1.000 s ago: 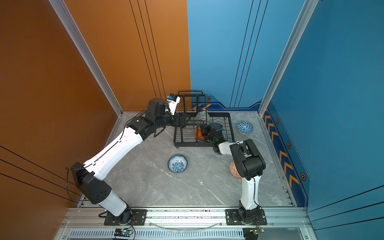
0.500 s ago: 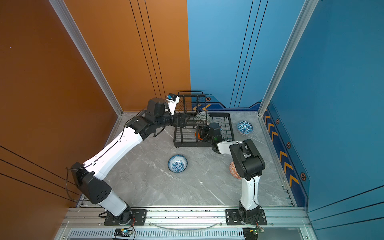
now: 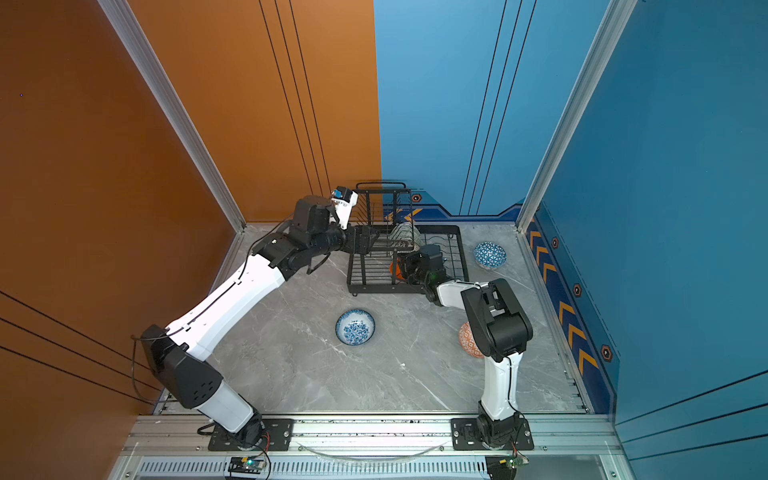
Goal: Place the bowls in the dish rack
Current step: 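Lower the orange bowl into the rack beside the white maroon-patterned bowl with the right gripper, then open the right gripper and withdraw while the left reaches toward the floral bowl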
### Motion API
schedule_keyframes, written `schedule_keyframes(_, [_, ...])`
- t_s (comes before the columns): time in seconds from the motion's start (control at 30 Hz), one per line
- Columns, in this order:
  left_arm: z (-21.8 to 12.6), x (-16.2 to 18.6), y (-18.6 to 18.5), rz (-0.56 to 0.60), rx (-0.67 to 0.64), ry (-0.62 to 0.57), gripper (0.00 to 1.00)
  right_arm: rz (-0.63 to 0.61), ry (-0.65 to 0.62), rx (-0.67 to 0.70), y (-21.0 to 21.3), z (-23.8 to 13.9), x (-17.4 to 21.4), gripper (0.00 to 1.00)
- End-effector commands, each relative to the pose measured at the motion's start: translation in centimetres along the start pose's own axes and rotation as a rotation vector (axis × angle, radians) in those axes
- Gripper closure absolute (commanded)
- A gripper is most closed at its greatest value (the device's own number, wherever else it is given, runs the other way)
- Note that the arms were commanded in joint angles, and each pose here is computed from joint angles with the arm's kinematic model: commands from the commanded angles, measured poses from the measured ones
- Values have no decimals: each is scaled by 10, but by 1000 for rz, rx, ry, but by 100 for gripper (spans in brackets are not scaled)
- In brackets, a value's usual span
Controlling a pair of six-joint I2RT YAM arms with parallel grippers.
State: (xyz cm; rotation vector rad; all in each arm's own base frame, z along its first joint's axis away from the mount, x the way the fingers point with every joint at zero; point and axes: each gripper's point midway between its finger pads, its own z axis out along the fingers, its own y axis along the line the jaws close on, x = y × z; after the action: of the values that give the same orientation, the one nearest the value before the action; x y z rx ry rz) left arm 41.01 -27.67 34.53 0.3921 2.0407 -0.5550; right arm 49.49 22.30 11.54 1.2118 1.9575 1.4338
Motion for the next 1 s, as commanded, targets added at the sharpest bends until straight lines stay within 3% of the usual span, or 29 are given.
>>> schedule_keyframes(0.0, [-9, -4, 8, -9, -34, -18, 2, -23, 25, 23, 1, -11, 2, 61])
schedule_keyframes(0.3, [-6, -9, 13, -6, -62, -48, 2, -58, 20, 24, 6, -29, -8, 43])
schedule_keyframes(0.67, [-26, -25, 42, 12, -238, -177, 2, -137, 8, 62, 18, -74, -20, 13])
schedule_keyframes(0.83, [-41, -13, 73, -110, -323, -192, 2, -194, 2, 109, 18, -99, -27, 0])
schedule_keyframes(0.97, [-57, 17, 115, -370, -372, -177, 2, -205, -45, 125, 19, -119, -52, 0])
